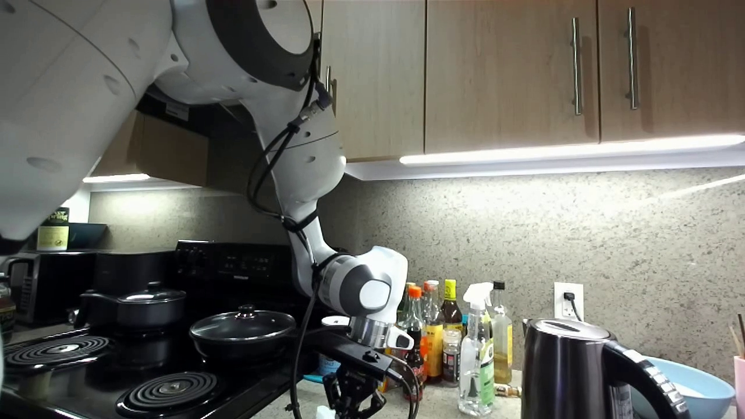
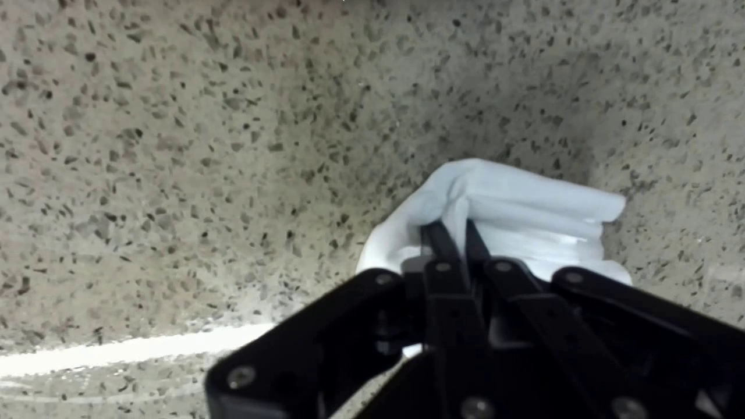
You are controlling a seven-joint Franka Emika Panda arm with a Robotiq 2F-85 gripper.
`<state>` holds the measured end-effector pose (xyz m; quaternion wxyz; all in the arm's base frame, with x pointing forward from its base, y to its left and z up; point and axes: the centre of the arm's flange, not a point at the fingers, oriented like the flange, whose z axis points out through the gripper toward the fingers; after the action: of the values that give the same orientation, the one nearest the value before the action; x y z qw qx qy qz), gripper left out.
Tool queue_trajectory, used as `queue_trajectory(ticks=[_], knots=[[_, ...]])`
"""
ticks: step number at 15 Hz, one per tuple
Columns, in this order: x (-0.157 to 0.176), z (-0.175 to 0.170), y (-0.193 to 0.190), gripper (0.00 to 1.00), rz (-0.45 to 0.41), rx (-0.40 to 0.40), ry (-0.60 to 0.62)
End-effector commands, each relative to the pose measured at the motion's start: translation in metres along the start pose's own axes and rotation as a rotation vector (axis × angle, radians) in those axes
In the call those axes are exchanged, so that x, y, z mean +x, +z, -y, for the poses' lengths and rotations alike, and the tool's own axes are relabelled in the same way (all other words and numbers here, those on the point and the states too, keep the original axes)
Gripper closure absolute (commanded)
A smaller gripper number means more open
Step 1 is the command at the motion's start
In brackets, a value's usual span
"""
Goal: Use the white napkin to wipe the counter.
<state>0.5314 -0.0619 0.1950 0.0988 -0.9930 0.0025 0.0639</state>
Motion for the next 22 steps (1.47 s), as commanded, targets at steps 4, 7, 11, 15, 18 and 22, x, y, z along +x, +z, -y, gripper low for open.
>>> queue_trajectory(ticks=[4, 7, 11, 15, 18, 22], knots=[[-0.030, -0.083, 0.012, 0.94, 0.019, -0.034, 0.273], [-0.053, -0.117, 0.014, 0.94, 0.031, -0.082, 0.411], [-0.079, -0.161, 0.025, 0.94, 0.073, -0.115, 0.577], [-0.102, -0.203, 0.035, 0.94, 0.109, -0.107, 0.736], [-0.102, -0.189, 0.017, 0.94, 0.087, -0.023, 0.674], [-0.064, -0.110, -0.014, 0.94, 0.014, 0.004, 0.431]])
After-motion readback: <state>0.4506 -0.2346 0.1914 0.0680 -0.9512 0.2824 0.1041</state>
